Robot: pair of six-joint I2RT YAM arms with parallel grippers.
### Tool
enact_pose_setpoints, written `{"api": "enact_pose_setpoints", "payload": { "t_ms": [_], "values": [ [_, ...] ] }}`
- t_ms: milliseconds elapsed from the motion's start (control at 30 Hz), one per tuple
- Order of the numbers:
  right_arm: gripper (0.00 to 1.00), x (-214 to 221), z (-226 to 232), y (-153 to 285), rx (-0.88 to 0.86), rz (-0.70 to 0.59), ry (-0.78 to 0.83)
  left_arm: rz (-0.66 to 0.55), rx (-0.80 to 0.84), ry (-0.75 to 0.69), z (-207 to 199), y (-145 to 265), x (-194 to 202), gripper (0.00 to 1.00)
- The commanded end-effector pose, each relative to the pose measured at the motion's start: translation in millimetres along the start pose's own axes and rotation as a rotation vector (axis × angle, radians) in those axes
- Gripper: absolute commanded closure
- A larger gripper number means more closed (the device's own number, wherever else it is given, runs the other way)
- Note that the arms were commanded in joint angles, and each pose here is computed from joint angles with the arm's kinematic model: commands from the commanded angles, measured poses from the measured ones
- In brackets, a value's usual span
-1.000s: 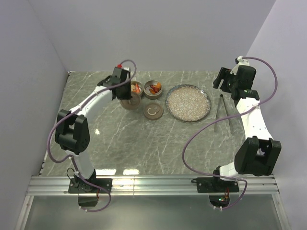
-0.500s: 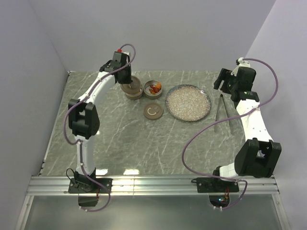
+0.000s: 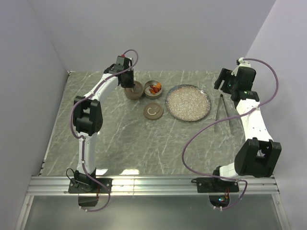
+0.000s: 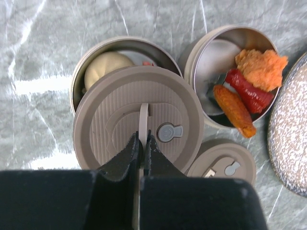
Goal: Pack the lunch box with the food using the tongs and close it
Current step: Put the lid back on the lunch box
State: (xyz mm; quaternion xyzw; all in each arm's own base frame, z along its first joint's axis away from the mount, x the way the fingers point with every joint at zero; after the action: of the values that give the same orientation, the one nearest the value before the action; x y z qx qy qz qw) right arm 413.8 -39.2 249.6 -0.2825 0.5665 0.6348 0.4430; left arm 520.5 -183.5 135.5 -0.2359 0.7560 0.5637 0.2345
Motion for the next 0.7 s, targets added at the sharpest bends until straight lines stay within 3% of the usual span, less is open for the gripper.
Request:
{"api": "enact_pose_setpoints", "payload": {
  "t_ms": [0, 667],
  "values": [
    [0.19, -17.1, 4.5, 2.8, -0.004, -0.043, 0.005, -0.083, 0.027, 0.007, -3.9, 1.6, -22.8, 1.00],
    [0.19, -26.6, 6.3, -2.2, 0.000, -0.037, 0.017, -0.085, 0.044, 0.044, 12.1, -34.6, -27.2, 1.00]
  ]
}}
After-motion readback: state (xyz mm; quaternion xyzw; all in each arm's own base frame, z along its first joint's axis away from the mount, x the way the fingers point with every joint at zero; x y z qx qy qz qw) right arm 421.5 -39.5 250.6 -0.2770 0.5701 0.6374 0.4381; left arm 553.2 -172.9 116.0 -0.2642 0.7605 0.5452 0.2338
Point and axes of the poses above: each gripper's point midway between its finger pads, its own y axis back along the fingers, its own z axis along the line the jaws close on, x = y × z, the point moved 2 cm from there along y, back along the fingers, and after that the axes turned 1 degree about y, right-handed, at the moved point
